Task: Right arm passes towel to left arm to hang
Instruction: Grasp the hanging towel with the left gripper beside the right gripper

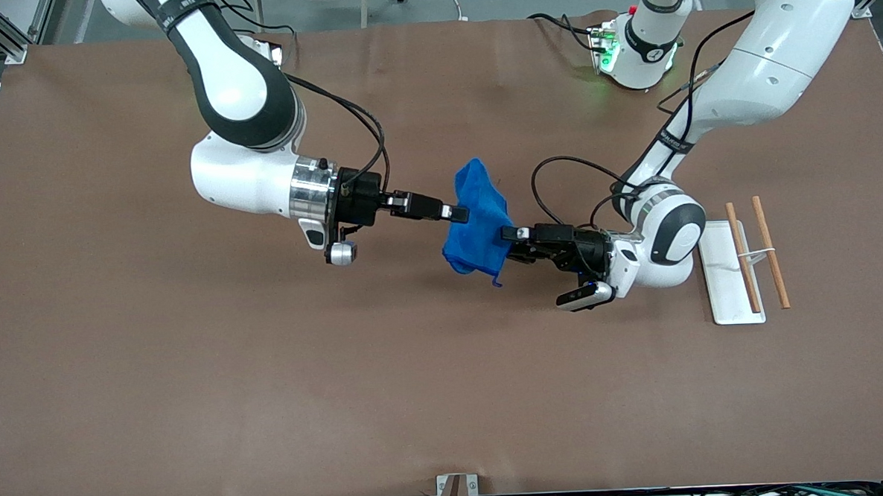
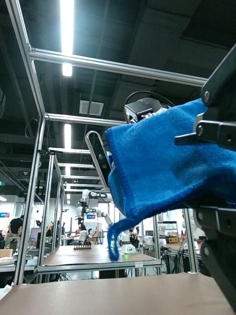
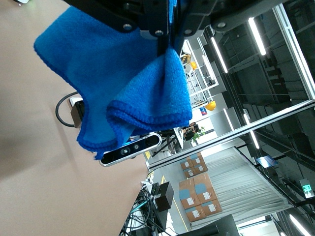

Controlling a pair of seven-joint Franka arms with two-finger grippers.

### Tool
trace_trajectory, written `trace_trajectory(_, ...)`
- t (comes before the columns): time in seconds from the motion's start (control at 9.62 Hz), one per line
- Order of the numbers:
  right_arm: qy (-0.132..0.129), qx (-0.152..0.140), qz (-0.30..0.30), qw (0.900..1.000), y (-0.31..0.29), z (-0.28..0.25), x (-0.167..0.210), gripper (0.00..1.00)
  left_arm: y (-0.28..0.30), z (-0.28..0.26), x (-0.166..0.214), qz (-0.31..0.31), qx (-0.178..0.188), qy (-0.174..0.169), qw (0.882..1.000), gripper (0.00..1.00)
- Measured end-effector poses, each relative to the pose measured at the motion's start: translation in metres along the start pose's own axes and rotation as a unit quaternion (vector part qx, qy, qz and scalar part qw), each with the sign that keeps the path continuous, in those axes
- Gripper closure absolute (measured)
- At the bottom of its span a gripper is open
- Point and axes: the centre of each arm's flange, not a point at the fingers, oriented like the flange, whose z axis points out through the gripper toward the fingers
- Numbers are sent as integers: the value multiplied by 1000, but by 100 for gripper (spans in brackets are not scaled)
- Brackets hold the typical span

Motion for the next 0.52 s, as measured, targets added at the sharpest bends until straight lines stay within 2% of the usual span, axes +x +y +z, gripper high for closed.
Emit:
trace_trajectory(0.31,4,0,0,1000,0,0,0,95,10,-14,3,5,-16,0,1000,67)
trace_trajectory(0.52,4,0,0,1000,0,0,0,95,11,-17,4,5,-17,3,1000,67)
